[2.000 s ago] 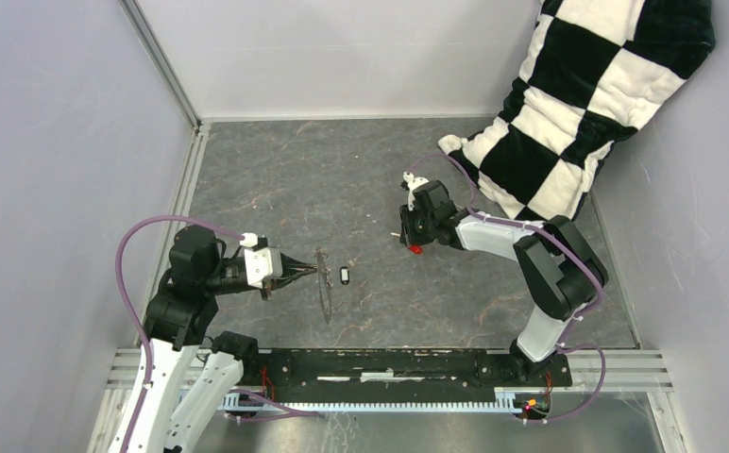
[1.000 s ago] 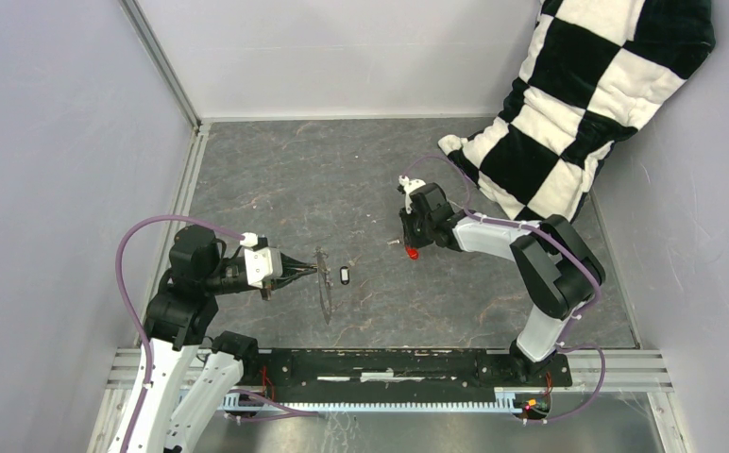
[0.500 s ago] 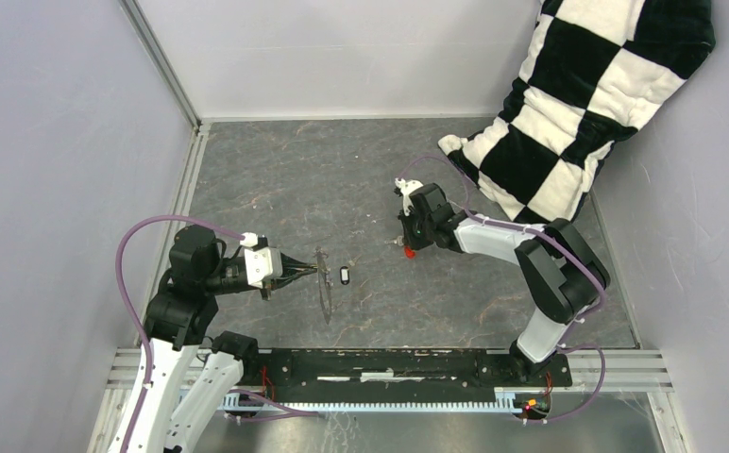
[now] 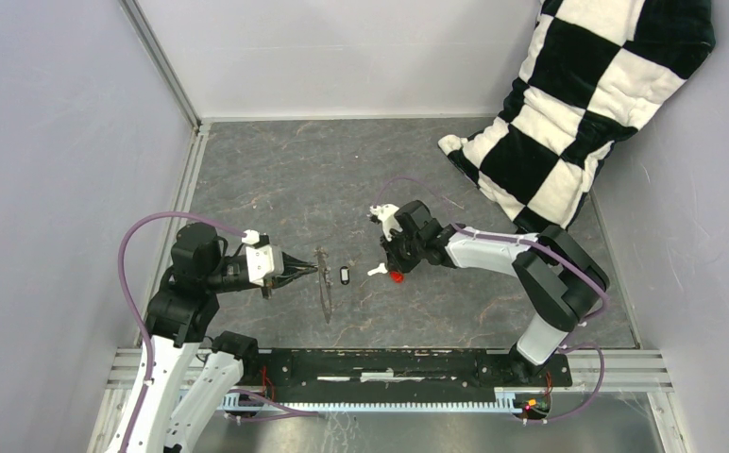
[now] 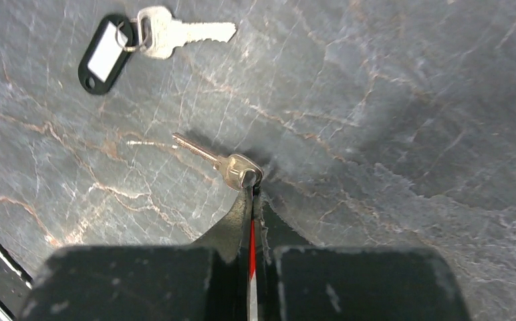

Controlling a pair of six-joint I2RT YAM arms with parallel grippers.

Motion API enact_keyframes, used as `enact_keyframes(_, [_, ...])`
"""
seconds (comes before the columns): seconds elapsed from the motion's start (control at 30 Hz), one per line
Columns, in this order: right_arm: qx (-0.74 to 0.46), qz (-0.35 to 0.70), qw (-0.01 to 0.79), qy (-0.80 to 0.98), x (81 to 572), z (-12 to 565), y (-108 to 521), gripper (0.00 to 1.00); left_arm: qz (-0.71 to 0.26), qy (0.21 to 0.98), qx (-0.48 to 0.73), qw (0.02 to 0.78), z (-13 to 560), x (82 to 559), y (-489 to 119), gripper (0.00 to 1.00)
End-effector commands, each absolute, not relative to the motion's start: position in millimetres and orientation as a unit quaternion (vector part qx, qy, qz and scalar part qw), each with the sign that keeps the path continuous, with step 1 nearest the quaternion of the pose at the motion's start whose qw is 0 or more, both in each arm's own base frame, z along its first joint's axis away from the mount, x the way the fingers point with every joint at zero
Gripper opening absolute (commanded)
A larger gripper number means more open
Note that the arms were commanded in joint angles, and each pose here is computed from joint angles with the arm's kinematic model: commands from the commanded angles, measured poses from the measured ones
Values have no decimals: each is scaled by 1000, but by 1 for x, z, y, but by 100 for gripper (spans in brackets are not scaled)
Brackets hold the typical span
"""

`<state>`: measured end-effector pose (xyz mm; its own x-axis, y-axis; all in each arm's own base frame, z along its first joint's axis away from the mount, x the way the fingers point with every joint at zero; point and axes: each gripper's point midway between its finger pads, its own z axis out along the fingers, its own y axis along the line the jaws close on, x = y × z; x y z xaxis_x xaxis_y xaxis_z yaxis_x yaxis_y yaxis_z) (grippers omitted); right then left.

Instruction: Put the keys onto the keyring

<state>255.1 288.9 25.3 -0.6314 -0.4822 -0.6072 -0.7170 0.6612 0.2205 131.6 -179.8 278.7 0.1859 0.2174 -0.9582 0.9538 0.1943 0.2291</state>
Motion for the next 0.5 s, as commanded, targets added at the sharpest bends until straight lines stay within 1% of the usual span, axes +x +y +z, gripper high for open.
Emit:
enact_keyframes(0.0, [-376,222,259,861,250,22,293,1,-327,522,551,563,288,131,-181,2])
enact_keyframes(0.1, [-381,212,257,863,251,19,291,18,-328,522,552,562,289,133,-182,2])
enact_keyframes(0.3, [-398,217,270,850,252,29,292,31,-324,521,552,565,292,134,-181,2])
enact_keyframes(0.4, [-411,214,316,828,259,56,292,35,-324,519,553,566,293,133,-181,2])
enact_keyframes(0.43, [-411,208,341,820,263,70,291,35,-324,518,553,566,293,133,-181,2])
enact_keyframes(0.47, [-408,206,371,808,268,85,289,38,-323,517,554,567,294,133,-181,2])
